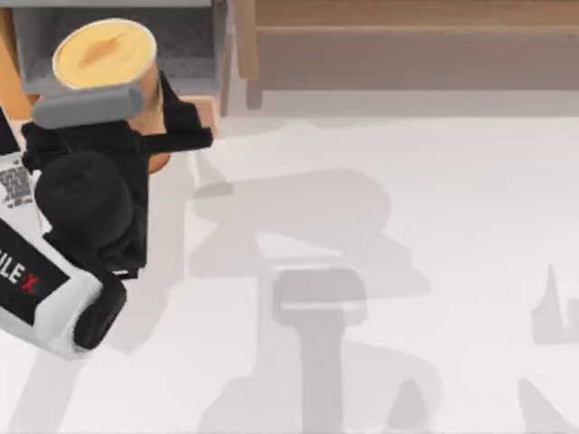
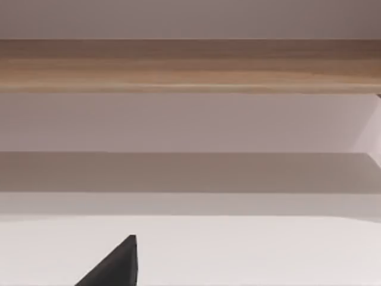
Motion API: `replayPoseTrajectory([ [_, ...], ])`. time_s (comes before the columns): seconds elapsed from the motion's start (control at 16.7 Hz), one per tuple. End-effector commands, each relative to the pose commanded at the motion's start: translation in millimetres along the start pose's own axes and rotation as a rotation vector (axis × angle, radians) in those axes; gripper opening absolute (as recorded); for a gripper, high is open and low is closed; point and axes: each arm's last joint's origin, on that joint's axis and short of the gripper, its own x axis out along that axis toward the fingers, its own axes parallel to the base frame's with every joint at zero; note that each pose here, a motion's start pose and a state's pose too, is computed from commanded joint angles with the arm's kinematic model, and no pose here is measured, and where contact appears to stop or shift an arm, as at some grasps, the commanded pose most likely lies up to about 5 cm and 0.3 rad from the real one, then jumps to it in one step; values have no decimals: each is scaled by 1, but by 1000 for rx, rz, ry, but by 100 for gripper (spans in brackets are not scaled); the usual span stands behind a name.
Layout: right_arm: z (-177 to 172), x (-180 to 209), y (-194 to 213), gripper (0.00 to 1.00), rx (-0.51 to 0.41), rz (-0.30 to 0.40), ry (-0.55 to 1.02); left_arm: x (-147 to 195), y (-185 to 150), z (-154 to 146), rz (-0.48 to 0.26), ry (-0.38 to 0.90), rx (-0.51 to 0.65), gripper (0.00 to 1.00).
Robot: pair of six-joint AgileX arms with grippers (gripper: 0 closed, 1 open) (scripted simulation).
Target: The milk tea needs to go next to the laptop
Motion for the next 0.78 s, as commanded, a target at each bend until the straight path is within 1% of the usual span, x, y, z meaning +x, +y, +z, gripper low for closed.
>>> replayPoseTrajectory([
  [0.18,0,0,0,100,0,0,0,4,32,8,29,-12,24,0],
  [0.42,0,0,0,100,0,0,0,-2,69,9,36,36,72,0],
  [0.6,0,0,0,100,0,0,0,-9,88,6,15,91,95,0],
  [0.78,0,0,0,100,0,0,0,-14,98,2,-26,143,99,0],
])
